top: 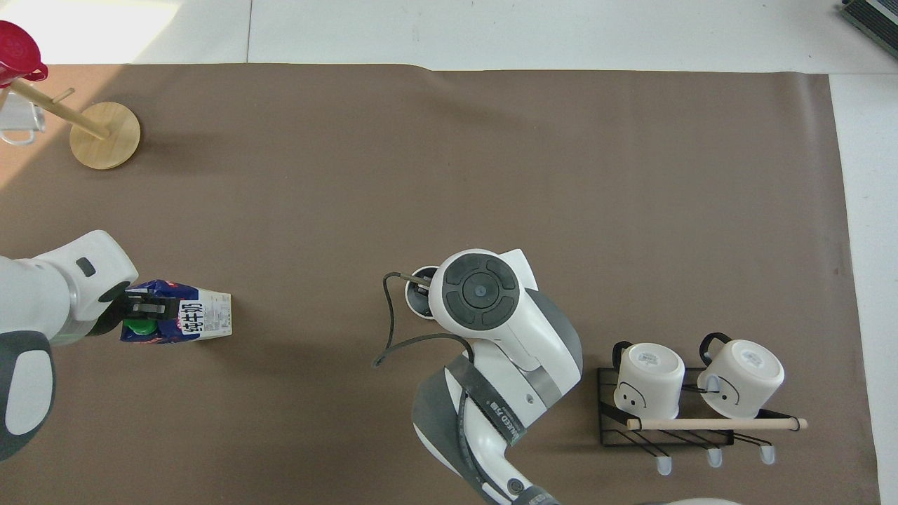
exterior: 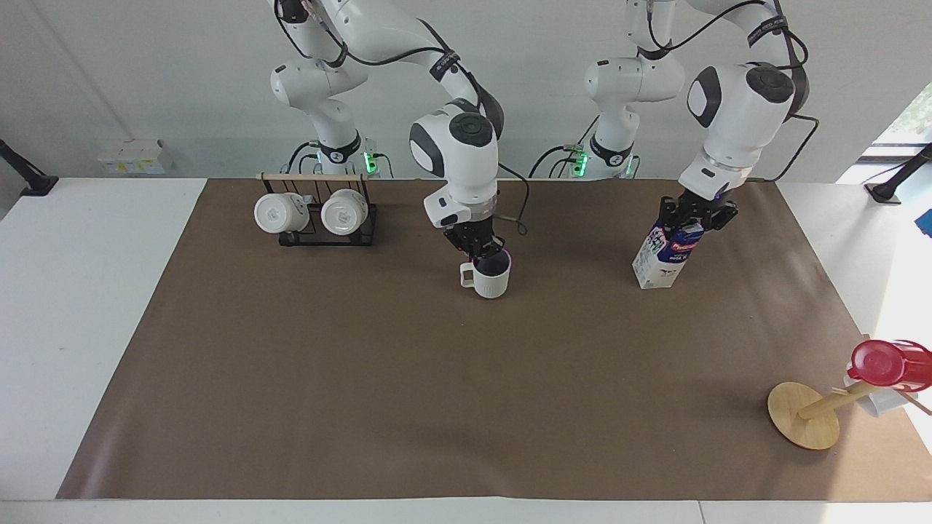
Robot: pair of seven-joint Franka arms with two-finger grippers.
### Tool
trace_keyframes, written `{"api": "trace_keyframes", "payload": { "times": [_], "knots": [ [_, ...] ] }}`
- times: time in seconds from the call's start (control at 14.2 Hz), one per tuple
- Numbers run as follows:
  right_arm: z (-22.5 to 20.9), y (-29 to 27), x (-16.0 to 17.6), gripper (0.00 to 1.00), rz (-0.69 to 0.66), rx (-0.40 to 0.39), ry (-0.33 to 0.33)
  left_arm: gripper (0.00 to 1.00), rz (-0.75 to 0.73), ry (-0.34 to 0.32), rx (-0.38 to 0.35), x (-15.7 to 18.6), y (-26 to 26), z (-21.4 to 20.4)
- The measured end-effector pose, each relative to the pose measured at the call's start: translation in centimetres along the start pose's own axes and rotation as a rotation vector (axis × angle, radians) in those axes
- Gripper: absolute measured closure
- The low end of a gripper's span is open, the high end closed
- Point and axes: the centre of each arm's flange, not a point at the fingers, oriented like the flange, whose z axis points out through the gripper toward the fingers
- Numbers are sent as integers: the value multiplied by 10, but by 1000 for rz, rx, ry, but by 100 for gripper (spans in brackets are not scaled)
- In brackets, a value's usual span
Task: Place cup and milk on table
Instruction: 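Carry the black mug toward the table center with the right gripper and set it down, then release the mug and withdraw the right gripper while the left gripper lifts the carton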
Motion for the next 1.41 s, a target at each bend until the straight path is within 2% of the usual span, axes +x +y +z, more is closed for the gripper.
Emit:
{"api": "trace_keyframes", "payload": {
  "times": [0.14, 0.42, 0.63, 0.71, 0.99, 1.41],
  "knots": [
    [2, 1, -1, 92, 19, -4, -2, 48, 0, -1, 0, 0, 0, 0],
    [3, 2, -1, 48, 63, -4, -2, 48, 0, 1, 0, 3, 0, -7],
    [-4, 0, 0, 10, 68, 10, 6, 48, -9, 8, 1, 8, 0, -23],
    [-11, 0, 2, 1, 70, 21, 12, 48, -16, 7, 1, 9, 1, -27],
    [-67, 21, 32, 0, 62, 74, 61, 48, -54, -10, 0, 17, 17, -47],
    [-151, 134, 121, 0, -83, 48, 112, 46, -122, -12, -7, 26, 89, -63]
  ]
}}
